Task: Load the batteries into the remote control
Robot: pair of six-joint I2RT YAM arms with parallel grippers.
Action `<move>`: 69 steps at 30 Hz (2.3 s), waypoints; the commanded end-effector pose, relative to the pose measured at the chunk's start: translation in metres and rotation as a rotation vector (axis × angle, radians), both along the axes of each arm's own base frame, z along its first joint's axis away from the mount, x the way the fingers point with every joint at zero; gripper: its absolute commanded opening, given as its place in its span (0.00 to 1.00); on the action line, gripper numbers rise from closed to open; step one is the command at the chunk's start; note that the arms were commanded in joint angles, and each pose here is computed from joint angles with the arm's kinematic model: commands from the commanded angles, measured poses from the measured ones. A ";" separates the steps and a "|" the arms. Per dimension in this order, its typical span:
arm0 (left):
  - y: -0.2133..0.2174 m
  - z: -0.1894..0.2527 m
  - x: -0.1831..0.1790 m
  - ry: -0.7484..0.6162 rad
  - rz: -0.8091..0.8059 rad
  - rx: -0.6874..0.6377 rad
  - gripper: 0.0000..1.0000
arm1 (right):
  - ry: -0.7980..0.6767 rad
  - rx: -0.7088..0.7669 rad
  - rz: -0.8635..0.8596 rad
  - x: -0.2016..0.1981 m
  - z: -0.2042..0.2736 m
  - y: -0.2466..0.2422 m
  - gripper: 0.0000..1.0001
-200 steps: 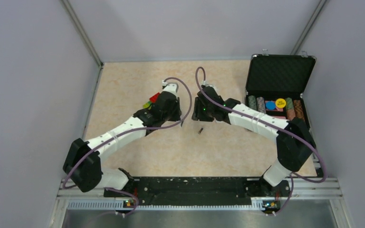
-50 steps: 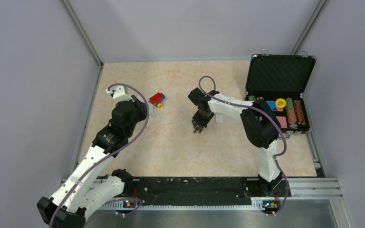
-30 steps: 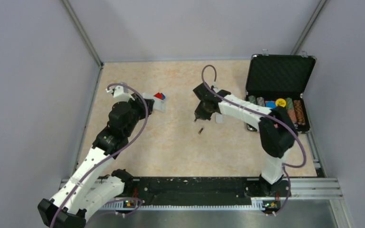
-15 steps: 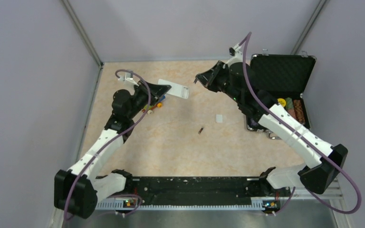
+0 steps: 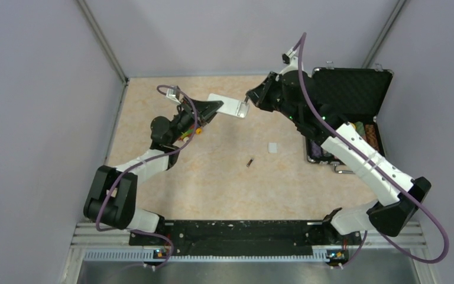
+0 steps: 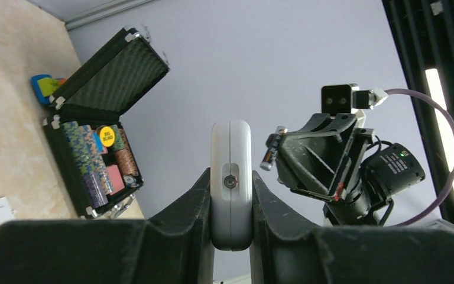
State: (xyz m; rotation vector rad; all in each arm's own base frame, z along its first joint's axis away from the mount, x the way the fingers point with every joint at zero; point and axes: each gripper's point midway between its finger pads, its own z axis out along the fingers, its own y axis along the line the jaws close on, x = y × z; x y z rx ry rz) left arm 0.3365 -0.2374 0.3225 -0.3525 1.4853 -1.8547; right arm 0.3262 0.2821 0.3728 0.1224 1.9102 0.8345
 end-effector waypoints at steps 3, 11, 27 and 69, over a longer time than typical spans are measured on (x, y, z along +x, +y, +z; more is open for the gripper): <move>0.000 0.039 -0.019 -0.192 -0.059 -0.097 0.00 | 0.013 -0.038 0.001 0.000 -0.002 0.011 0.01; 0.001 0.034 -0.017 -0.234 -0.053 -0.115 0.00 | 0.040 -0.098 -0.013 -0.003 -0.016 0.025 0.00; 0.009 0.021 -0.008 -0.142 0.034 -0.104 0.00 | -0.002 -0.150 -0.094 -0.013 -0.020 0.019 0.00; 0.013 0.025 -0.007 -0.087 0.038 -0.243 0.00 | 0.147 -0.240 -0.082 -0.014 -0.062 0.030 0.13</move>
